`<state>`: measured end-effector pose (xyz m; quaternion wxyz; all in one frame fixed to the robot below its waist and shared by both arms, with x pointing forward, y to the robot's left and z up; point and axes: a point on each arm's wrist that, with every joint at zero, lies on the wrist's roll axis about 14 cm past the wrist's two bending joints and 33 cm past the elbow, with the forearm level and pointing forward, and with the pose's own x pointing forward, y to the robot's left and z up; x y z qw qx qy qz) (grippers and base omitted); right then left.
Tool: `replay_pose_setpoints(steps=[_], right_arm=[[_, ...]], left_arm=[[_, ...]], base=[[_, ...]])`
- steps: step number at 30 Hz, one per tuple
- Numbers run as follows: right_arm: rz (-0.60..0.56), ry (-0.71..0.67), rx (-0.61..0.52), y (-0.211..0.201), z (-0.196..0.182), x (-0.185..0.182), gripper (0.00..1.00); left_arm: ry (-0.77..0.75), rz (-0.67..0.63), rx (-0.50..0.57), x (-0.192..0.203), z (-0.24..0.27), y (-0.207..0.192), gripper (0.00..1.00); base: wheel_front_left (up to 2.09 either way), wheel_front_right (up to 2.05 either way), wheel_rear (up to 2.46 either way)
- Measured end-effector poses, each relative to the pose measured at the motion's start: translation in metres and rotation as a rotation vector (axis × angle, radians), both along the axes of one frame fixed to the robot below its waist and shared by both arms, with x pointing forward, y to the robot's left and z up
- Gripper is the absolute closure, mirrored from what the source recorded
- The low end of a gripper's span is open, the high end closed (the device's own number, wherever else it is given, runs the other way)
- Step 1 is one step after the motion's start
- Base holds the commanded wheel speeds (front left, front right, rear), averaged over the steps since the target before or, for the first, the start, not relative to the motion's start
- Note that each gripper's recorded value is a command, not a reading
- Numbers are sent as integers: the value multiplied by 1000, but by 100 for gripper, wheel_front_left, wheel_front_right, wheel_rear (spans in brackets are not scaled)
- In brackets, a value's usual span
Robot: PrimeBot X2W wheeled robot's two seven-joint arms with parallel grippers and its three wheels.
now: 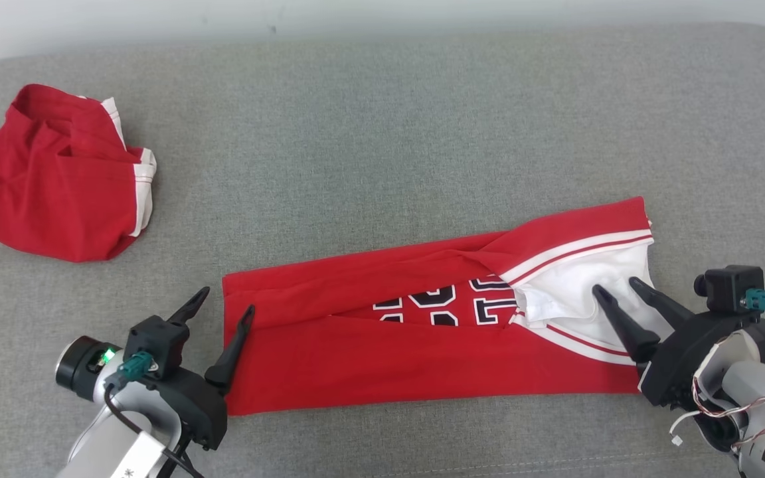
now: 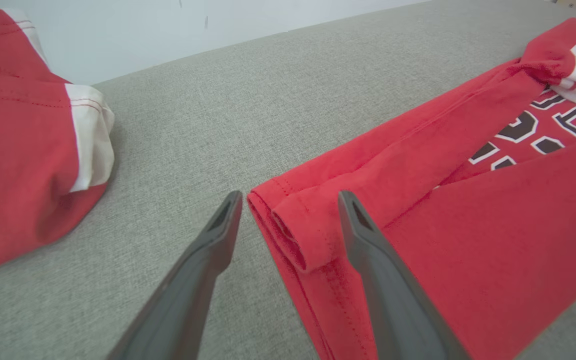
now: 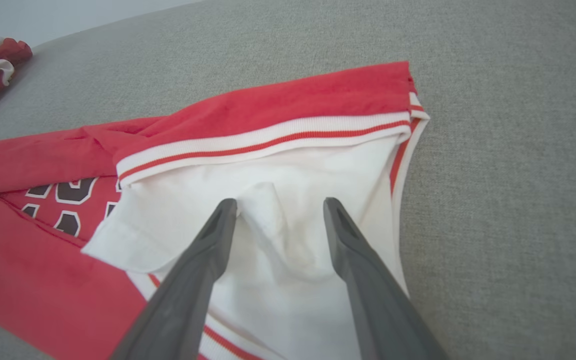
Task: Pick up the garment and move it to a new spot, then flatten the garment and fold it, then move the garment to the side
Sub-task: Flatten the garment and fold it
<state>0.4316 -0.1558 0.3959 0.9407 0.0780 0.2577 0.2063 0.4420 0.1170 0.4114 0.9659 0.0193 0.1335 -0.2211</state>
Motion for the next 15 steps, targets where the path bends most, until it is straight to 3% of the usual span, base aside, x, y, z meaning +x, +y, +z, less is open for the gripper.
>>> replay_pose_setpoints(steps=[15], right_arm=[[-18, 1, 26, -5, 7, -25, 0]], left_arm=[[-32, 86, -100, -12, 21, 6, 0]], base=[[0, 0, 0]])
